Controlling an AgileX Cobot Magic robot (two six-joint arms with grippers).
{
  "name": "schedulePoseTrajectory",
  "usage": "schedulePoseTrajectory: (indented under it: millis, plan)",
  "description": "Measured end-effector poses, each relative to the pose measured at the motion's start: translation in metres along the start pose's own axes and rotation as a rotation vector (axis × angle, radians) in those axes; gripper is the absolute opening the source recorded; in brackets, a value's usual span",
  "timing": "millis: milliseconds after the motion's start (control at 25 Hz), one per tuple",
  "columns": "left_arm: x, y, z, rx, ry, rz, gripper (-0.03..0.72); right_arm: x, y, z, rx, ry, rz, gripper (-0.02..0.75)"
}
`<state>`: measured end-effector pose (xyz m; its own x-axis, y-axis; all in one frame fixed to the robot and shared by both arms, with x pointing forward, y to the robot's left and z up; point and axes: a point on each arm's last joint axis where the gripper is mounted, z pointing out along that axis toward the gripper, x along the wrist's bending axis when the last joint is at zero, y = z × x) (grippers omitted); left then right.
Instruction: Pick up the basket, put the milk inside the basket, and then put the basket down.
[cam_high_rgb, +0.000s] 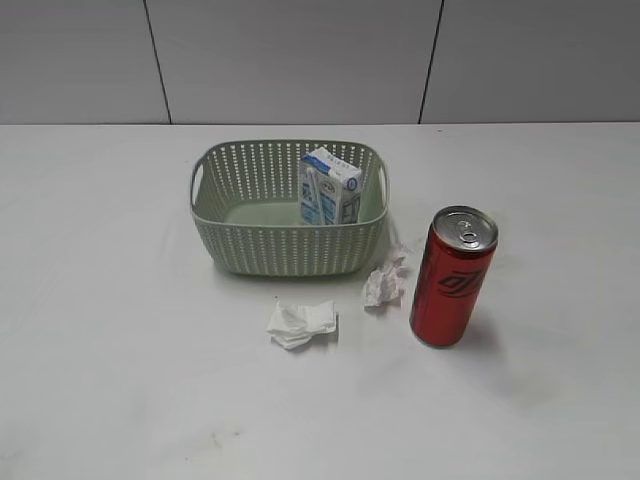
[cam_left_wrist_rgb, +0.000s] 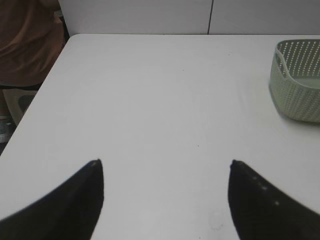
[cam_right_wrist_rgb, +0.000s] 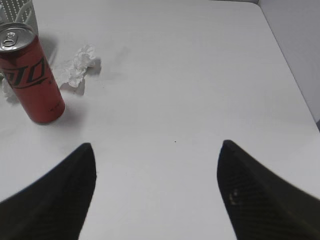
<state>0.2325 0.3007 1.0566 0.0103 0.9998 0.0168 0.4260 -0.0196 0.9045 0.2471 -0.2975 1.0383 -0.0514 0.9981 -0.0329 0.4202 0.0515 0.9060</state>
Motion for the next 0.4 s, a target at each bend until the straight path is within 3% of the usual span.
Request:
schedulePoseTrajectory:
  millis: [400]
  plan:
    - [0.0000, -0.0004, 0.0004, 0.002, 0.000, 0.000, 0.589, 0.0000, 0.0000, 0.0000, 0.000, 0.000, 0.000, 0.591]
